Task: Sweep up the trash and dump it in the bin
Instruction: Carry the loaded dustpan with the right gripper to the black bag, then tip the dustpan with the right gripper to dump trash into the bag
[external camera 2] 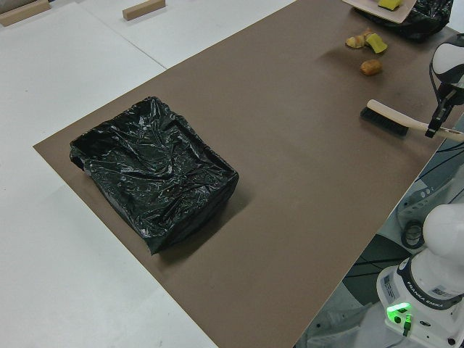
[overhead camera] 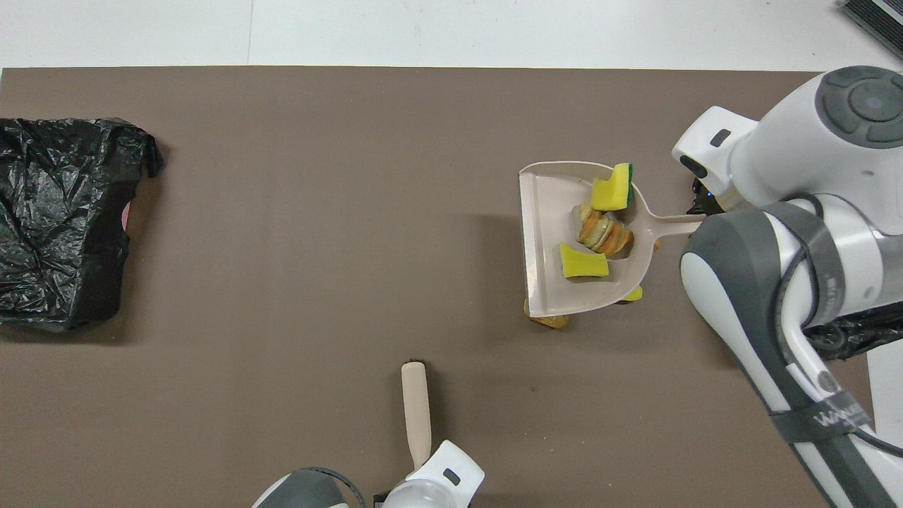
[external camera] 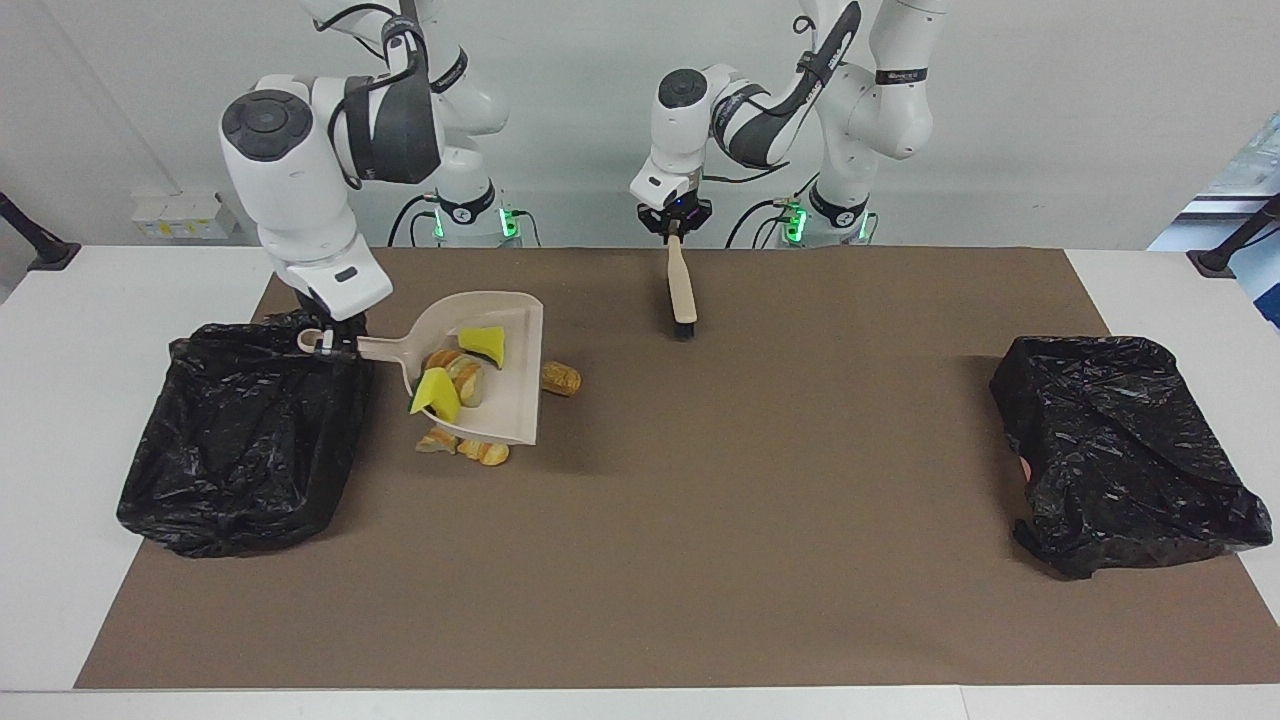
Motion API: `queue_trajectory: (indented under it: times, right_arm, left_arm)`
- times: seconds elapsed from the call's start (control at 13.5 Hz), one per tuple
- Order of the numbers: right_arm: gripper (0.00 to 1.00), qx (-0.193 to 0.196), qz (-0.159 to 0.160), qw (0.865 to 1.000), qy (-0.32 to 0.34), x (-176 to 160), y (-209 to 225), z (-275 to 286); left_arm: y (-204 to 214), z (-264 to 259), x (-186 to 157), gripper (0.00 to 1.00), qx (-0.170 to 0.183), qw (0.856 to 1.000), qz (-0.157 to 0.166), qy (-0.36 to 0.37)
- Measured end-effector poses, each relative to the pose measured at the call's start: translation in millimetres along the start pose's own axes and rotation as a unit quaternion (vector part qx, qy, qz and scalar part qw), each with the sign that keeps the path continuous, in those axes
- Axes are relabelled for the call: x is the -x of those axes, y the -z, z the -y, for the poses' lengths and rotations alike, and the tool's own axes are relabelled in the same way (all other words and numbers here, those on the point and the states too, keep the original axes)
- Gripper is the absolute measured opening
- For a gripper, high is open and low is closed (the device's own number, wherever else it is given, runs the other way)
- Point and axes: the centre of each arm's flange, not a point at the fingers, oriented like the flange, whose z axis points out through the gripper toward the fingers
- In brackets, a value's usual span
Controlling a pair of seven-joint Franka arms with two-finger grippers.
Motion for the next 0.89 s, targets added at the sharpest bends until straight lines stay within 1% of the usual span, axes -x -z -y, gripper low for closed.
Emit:
queue_trajectory:
  times: [0.22,0.3,0.37,0.52,0.59,0.74,0.89]
  right_arm:
    - [0.32,-0.003,0.000,1.000,0.003,67.3,-7.8,3.7]
    - [0.32,0.007,0.009,1.000,0.011,92.5,-9.2,4.5]
    - [0.32,0.026,0.035,0.999,0.022,116.1,-7.7,3.3]
    - [0.32,0.063,0.104,0.991,0.047,156.9,-2.2,0.3]
    - [0.32,0.073,0.123,0.989,0.048,171.6,-1.3,0.9]
    - [0.32,0.086,0.162,0.982,0.046,196.9,-0.1,3.1]
    - [0.32,0.083,0.210,0.974,0.025,212.0,0.6,6.4]
  left_arm:
    - [-3.2,1.3,-1.6,0.26,-0.001,1.000,0.001,0.004]
    - [-4.4,1.6,-2.3,0.26,-0.001,1.000,0.001,0.005]
    - [-5.0,1.6,-2.5,0.26,-0.001,1.000,0.001,0.005]
    - [-5.8,1.6,-2.7,0.26,-0.002,1.000,0.001,0.005]
    - [-6.5,1.6,-2.9,0.26,-0.002,1.000,0.002,0.005]
    - [-7.3,1.6,-3.1,0.26,-0.003,1.000,0.002,0.000]
    - [-7.4,1.8,-3.4,0.26,-0.003,1.000,0.002,-0.001]
